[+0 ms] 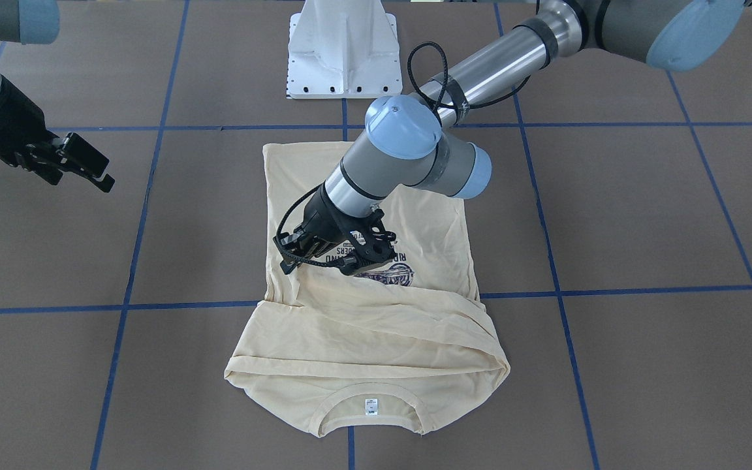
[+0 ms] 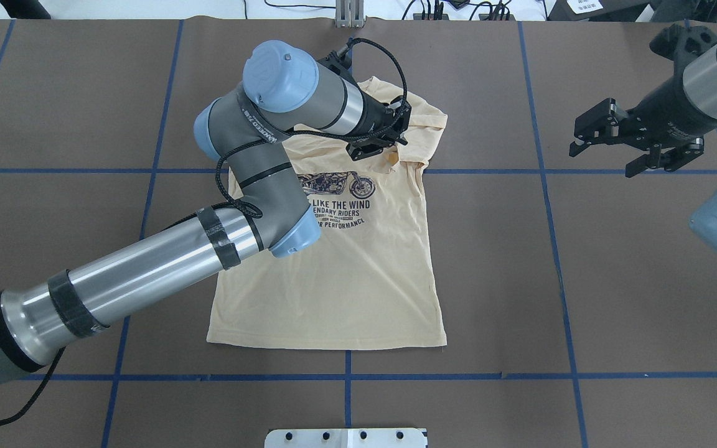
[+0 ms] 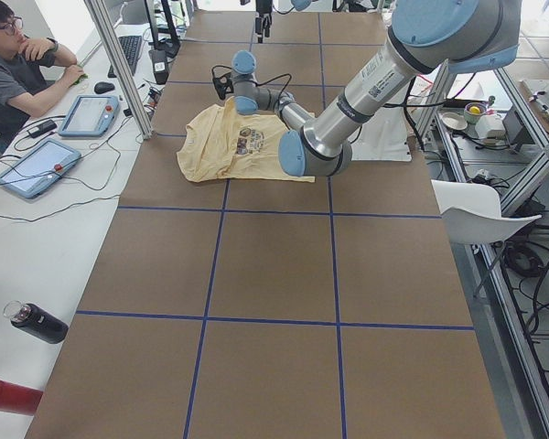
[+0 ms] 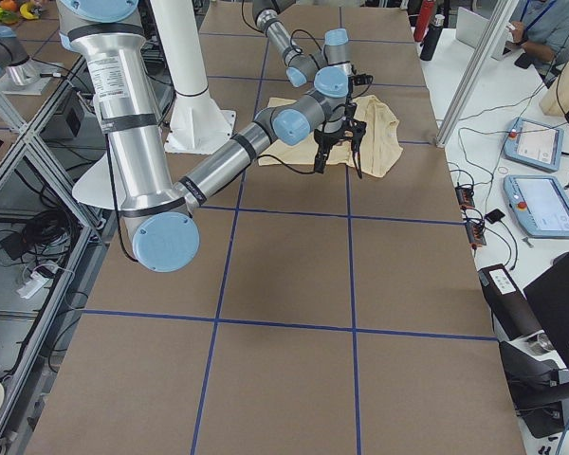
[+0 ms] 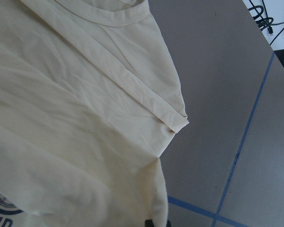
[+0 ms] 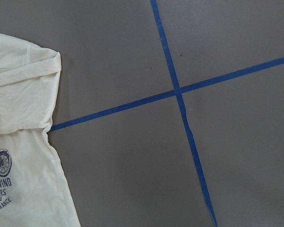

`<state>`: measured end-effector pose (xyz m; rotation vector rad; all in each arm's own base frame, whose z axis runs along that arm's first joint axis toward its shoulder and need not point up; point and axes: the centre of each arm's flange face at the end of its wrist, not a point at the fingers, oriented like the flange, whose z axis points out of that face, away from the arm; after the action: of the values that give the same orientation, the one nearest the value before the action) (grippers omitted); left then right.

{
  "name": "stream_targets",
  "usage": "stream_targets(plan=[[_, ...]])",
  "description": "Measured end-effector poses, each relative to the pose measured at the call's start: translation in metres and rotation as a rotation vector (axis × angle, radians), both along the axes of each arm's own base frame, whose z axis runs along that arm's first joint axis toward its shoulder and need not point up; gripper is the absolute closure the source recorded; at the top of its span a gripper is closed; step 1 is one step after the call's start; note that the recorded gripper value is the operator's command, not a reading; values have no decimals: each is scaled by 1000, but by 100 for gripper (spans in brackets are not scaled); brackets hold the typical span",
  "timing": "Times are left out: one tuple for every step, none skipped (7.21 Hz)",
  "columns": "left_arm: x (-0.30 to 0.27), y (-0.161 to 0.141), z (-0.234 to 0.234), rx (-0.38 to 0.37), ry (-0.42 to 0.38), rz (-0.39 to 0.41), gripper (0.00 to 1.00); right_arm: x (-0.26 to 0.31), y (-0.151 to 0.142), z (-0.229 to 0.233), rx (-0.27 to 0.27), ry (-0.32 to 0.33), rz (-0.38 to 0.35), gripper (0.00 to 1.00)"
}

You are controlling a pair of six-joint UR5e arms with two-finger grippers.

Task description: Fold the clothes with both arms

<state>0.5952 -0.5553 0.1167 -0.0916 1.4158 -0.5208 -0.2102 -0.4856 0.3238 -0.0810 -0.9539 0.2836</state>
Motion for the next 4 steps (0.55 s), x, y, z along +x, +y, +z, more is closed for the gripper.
stream_targets(plan=[[8,6,2,1,-3,0,100,0,0,0,0,0,0,1],[14,10,4,3,-5,-5,100,0,0,0,-1,0,0,1],[19,12,7,7,-2,-10,100,0,0,0,0,-1,0,0],[22,13,11,11,1,-11,100,0,0,0,0,-1,0,1]])
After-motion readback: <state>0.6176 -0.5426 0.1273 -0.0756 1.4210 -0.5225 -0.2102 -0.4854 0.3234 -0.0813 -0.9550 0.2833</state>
